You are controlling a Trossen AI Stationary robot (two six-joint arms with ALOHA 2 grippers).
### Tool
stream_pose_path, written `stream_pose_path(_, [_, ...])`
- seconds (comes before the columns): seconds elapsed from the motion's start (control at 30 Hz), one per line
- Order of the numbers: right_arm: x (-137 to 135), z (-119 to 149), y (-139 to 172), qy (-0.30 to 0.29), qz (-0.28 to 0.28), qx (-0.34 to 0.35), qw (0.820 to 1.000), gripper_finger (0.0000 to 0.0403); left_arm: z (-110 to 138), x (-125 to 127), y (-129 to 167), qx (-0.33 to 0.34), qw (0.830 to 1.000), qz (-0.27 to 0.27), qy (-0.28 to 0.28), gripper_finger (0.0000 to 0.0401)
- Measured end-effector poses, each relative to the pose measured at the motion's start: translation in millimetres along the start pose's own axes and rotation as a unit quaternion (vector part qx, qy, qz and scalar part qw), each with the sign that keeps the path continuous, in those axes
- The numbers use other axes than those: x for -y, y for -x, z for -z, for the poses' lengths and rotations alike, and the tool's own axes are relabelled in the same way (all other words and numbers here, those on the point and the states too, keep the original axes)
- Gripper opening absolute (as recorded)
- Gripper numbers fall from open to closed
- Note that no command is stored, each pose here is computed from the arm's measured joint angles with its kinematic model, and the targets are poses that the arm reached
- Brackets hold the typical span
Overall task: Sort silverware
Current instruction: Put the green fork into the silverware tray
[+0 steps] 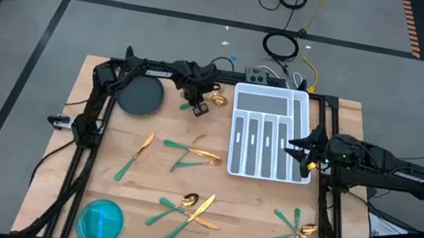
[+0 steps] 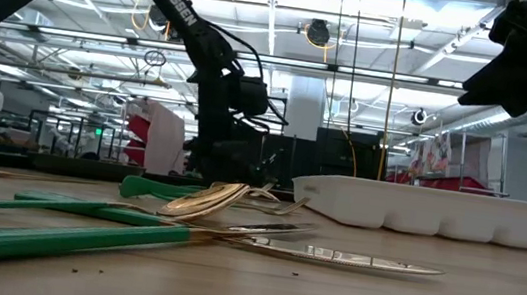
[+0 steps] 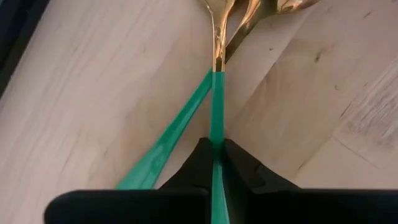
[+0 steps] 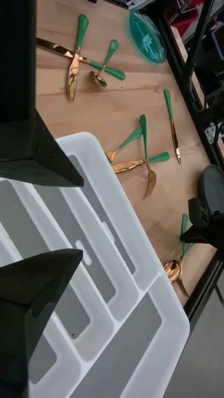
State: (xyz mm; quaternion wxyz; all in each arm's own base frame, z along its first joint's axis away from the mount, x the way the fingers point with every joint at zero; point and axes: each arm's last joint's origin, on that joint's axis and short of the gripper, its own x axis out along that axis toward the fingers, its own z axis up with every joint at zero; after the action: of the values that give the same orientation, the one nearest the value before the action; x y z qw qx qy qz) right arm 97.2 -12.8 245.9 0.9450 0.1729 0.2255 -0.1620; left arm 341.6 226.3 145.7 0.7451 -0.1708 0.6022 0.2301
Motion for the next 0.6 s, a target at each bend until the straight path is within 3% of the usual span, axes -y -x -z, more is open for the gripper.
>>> stream_pose_path(0.6, [0,0,0,0.002,0.001,-0.003,1.000,0.0167,-23,3,43,0.012,1.000,0.003,-0.004,0.0015])
